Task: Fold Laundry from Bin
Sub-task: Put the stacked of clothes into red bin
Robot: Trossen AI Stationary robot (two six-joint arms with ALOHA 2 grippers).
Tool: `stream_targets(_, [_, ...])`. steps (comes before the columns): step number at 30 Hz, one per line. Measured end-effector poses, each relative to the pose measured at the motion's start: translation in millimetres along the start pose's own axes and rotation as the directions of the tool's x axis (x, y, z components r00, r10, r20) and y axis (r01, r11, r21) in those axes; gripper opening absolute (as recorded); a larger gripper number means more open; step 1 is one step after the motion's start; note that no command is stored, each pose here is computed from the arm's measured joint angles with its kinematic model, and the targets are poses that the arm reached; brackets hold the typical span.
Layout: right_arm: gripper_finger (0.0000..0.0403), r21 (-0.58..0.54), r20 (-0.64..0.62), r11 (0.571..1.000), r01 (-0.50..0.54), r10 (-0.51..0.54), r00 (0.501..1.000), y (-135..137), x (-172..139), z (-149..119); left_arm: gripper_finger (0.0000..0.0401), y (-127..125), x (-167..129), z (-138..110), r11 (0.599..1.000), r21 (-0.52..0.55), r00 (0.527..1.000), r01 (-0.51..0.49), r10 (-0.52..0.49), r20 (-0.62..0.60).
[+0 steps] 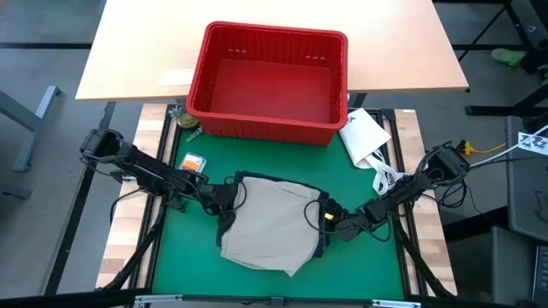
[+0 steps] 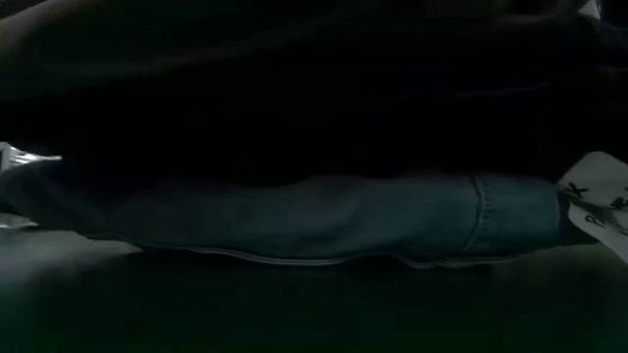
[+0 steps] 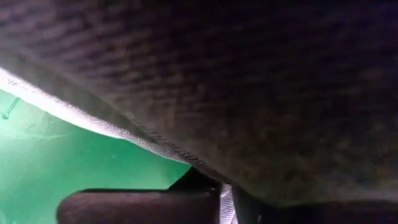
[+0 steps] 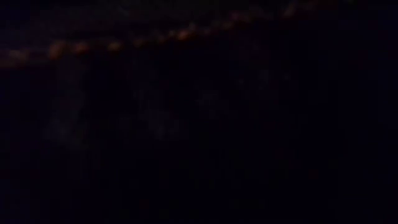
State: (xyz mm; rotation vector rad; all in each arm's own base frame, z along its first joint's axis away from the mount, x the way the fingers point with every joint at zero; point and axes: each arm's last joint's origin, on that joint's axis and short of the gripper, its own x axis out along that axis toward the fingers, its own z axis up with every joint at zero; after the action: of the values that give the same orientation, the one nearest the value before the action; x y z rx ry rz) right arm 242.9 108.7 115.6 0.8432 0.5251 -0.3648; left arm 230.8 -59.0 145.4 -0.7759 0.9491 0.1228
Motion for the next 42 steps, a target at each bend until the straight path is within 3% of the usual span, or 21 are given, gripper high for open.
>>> stream_targets(23, [0.0007,-0.08,0.148,0.985,-0.155,0.165,0.975,38,-4,19,0.0003,-9,-17,5,0.996,-0.009,0.994,0.09,-0.089,0.055])
stream_targets(42, [0.0042,-0.07,0.077,0.993,-0.098,0.103,0.992,32,-2,15,0.0006,-9,-19,5,0.996,-0.012,0.995,0.086,-0.085,0.048])
